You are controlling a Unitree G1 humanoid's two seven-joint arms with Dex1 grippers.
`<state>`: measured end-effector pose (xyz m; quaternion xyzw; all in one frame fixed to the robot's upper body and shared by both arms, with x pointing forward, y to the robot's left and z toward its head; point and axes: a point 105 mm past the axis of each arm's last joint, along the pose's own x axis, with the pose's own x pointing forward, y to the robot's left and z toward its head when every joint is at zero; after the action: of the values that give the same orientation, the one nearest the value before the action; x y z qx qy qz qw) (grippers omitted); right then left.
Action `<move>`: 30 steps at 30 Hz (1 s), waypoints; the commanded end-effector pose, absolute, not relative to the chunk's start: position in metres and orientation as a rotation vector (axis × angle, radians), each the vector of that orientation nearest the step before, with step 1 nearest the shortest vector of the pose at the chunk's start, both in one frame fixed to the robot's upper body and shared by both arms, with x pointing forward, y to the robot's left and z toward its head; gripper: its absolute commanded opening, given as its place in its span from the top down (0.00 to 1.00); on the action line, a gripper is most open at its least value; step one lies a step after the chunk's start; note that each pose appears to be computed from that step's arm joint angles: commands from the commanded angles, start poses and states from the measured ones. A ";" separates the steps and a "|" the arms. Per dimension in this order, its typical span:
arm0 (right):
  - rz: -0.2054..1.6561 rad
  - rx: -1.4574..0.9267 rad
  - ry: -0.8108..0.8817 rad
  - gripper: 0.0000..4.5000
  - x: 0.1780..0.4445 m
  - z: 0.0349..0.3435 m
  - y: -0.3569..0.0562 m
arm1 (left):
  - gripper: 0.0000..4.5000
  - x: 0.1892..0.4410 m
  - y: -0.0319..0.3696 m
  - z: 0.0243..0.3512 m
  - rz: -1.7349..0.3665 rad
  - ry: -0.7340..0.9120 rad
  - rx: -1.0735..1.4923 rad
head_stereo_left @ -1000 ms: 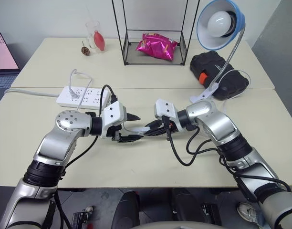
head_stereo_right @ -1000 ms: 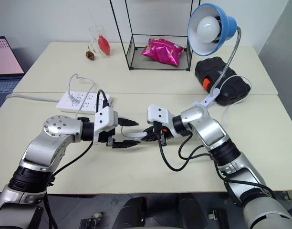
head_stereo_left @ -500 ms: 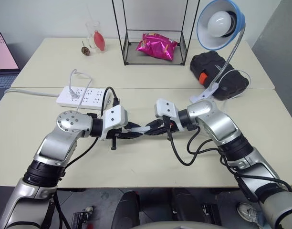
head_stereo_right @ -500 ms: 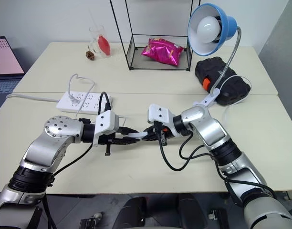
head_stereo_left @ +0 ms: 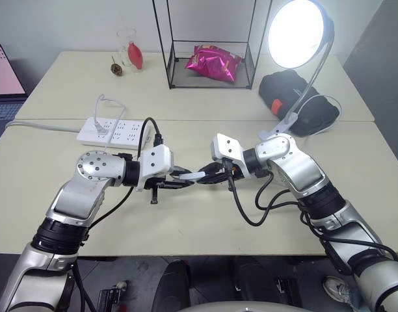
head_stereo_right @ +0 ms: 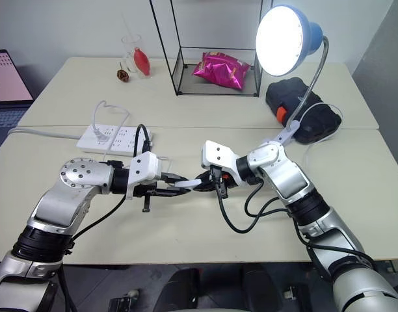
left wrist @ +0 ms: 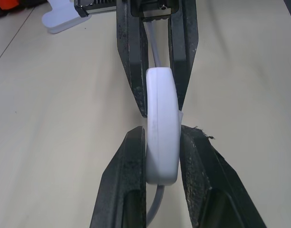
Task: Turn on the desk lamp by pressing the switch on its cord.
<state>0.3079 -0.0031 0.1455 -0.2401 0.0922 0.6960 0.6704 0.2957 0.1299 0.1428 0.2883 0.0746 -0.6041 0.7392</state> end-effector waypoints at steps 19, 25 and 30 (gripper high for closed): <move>1.626 -0.540 0.133 0.92 0.297 0.160 0.007 | 0.36 0.312 0.142 0.151 -1.212 0.118 0.667; 1.623 -0.548 0.135 0.92 0.298 0.159 0.007 | 0.12 0.307 0.144 0.155 -1.214 0.108 0.659; 1.607 -0.561 0.139 0.92 0.301 0.156 0.006 | 0.12 0.295 0.144 0.162 -1.229 0.103 0.620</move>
<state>0.3035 0.0022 0.1456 -0.2401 0.0879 0.7046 0.6619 0.3013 0.1433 0.1468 0.2784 0.0676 -0.5662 0.7729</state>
